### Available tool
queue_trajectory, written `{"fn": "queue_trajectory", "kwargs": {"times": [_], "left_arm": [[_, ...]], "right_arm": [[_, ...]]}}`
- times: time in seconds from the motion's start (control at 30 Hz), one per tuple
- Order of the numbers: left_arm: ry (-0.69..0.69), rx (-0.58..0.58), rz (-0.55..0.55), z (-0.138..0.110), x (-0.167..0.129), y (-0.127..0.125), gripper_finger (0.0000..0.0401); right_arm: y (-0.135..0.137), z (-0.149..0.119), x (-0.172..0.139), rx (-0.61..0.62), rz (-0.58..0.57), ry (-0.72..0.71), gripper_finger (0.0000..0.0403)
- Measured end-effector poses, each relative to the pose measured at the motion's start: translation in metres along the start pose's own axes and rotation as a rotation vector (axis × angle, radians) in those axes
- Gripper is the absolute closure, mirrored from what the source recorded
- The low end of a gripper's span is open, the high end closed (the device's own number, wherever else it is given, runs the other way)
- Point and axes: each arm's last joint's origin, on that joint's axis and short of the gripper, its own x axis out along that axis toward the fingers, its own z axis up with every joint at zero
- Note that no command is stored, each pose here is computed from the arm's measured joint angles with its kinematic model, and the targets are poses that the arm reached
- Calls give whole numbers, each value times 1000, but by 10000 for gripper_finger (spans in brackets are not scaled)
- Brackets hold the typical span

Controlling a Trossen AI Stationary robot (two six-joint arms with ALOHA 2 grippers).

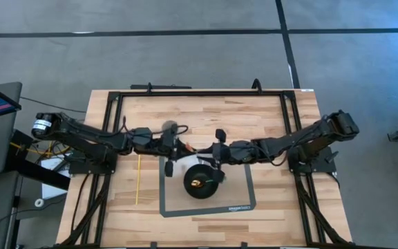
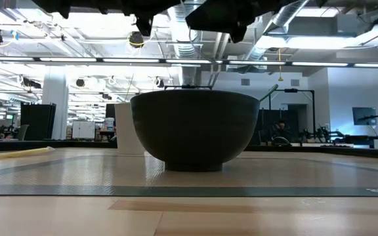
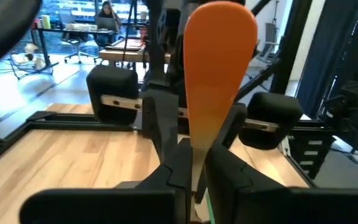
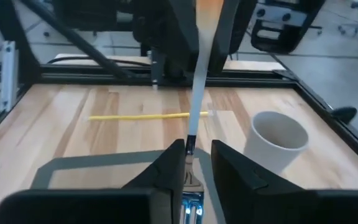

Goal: Pick & Place Utensil
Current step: Put the orange fork into the black bowl on the transparent mat

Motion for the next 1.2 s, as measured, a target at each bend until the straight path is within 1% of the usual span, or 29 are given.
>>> {"fn": "queue_trajectory", "kwargs": {"times": [0.1,0.17,0.27,0.33,0.43,0.5,0.63,0.83,0.9,1.0,1.2], "left_arm": [[34,-4,40,-11,-3,-9,379],[64,-9,84,-20,-6,-14,379],[86,-53,136,-32,-11,-20,378],[90,-73,118,-39,-15,-27,377],[45,-91,73,-44,-20,-37,379],[29,-94,65,-47,-21,-41,379],[32,-78,53,-61,-14,-46,378],[15,-64,54,-90,6,-50,378],[5,-49,83,-94,9,-49,378],[5,-21,145,-95,9,-46,378],[0,-22,158,-94,9,-43,377]], "right_arm": [[5,4,-7,-25,12,-12,326],[8,12,-14,-21,20,-48,326],[10,18,-28,-27,40,-50,326],[9,23,-37,-26,48,-57,326],[7,30,-49,-20,57,-70,326],[5,31,-54,-8,57,-58,326],[3,34,-59,35,59,-66,326],[3,32,-58,31,59,-54,326],[4,32,-57,31,59,-56,326],[4,30,-56,11,60,-41,326],[4,29,-56,-2,59,-28,326]]}}
